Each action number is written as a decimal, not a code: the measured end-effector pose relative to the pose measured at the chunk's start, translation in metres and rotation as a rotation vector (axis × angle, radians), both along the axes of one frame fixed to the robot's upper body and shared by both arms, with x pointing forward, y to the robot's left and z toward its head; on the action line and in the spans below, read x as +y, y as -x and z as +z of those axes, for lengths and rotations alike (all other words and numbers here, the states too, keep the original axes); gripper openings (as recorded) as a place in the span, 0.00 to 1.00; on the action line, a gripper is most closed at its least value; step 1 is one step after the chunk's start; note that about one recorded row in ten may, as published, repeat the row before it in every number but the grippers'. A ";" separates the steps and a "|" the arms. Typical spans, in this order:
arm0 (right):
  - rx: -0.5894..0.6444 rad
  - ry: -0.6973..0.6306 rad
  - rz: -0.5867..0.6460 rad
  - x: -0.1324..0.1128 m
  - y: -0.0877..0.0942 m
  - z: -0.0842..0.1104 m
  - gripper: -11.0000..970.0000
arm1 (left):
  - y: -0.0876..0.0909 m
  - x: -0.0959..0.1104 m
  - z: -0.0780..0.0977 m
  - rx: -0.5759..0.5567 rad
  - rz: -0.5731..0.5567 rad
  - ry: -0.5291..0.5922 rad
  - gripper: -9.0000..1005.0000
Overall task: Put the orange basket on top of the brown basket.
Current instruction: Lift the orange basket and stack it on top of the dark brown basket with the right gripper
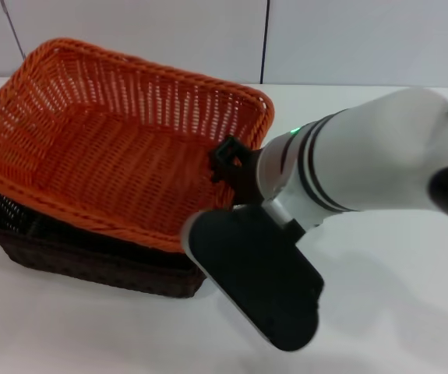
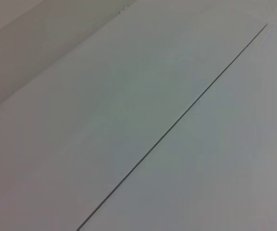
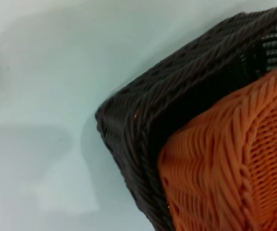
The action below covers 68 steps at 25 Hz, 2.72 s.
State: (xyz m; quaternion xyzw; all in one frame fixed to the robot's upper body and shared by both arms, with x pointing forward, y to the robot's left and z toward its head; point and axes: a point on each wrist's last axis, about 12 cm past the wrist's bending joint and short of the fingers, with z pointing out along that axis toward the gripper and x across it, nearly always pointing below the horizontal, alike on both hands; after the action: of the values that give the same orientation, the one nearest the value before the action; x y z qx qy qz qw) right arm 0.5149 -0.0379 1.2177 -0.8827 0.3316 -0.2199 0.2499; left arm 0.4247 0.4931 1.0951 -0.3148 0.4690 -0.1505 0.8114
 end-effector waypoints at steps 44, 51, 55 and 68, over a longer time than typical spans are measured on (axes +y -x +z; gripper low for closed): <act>-0.054 -0.085 0.107 0.013 -0.007 -0.042 0.33 | -0.005 -0.005 0.000 -0.016 -0.042 0.010 0.74; -0.084 -0.164 0.138 0.013 -0.004 -0.039 0.33 | -0.006 -0.006 0.000 -0.015 -0.049 0.011 0.73; -0.114 -0.187 0.166 0.008 -0.004 -0.041 0.32 | -0.006 -0.007 0.000 -0.014 -0.056 0.016 0.73; -0.117 -0.213 0.174 0.005 -0.001 -0.051 0.32 | -0.007 -0.011 -0.004 -0.009 -0.075 0.034 0.73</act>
State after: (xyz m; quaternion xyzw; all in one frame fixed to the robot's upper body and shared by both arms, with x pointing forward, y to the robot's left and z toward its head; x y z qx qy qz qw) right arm 0.5160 -0.0327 1.1666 -0.8624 0.2601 -0.2119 0.3790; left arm 0.4313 0.4818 1.0910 -0.3101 0.4742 -0.1901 0.8018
